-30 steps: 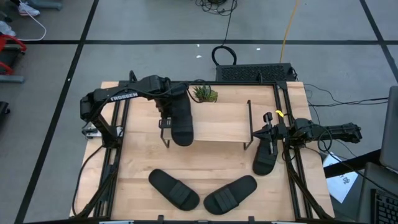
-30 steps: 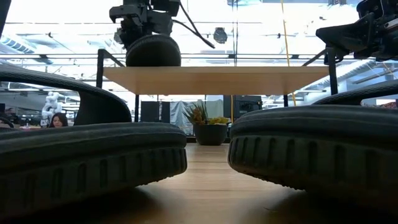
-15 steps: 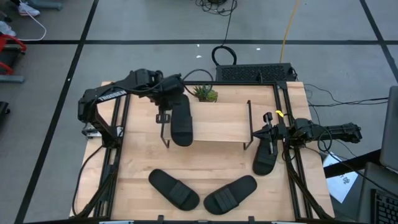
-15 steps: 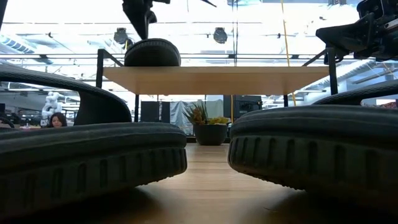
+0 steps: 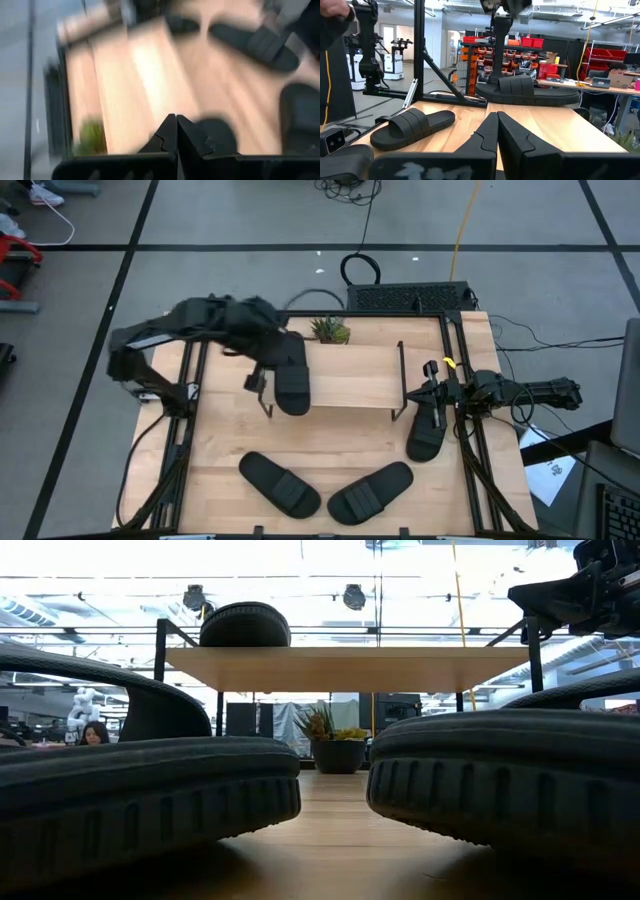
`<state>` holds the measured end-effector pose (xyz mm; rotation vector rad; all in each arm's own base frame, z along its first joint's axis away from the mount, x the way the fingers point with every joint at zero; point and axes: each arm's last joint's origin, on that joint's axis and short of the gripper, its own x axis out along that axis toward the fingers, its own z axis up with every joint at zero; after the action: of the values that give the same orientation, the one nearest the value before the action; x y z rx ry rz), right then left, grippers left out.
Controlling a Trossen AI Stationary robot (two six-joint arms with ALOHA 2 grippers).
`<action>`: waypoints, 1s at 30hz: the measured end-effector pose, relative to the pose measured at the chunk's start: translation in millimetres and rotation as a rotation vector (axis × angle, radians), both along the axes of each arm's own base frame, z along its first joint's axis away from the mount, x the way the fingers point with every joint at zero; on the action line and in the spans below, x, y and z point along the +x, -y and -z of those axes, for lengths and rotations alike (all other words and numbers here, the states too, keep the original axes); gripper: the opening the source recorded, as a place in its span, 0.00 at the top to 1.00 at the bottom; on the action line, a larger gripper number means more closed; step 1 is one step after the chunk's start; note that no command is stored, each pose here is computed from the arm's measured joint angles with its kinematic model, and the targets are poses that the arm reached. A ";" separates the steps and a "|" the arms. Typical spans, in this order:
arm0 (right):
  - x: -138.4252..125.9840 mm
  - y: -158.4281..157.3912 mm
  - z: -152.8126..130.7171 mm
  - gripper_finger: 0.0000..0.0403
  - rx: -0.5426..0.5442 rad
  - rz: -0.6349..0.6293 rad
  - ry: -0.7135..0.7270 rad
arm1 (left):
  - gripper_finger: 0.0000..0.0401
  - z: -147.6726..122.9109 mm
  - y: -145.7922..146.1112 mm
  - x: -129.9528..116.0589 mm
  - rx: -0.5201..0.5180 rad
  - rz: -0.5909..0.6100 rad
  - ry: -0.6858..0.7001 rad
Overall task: Pick and place slides into the shelf
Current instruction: Put the black slide on the shelf
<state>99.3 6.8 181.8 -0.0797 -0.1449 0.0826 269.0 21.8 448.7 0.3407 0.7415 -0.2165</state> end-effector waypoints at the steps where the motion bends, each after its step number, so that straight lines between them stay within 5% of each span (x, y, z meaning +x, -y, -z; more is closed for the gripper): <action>1: 0.1 0.0 -0.1 1.00 0.002 -0.001 0.001 | 1.00 -6.4 2.7 -6.8 -0.007 0.023 0.067; 6: 0.6 -0.1 0.0 1.00 -0.004 0.000 -0.001 | 1.00 -4.8 8.4 -38.9 -0.050 0.087 0.340; 17: 1.0 -0.2 -0.5 1.00 -0.002 -0.003 0.003 | 1.00 110.2 14.1 -87.4 -0.101 -0.011 0.618; 25: -0.4 -0.4 -7.9 1.00 -0.015 -0.011 0.073 | 1.00 164.1 10.8 -124.8 -0.161 -0.095 0.749; 30: -2.8 -0.3 -15.7 1.00 -0.039 -0.011 -0.048 | 1.00 200.4 10.6 -133.6 -0.149 -0.133 0.774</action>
<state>96.5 7.1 197.5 -0.1157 -0.0957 0.0978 135.4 11.2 248.3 0.2051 -0.0180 -0.0029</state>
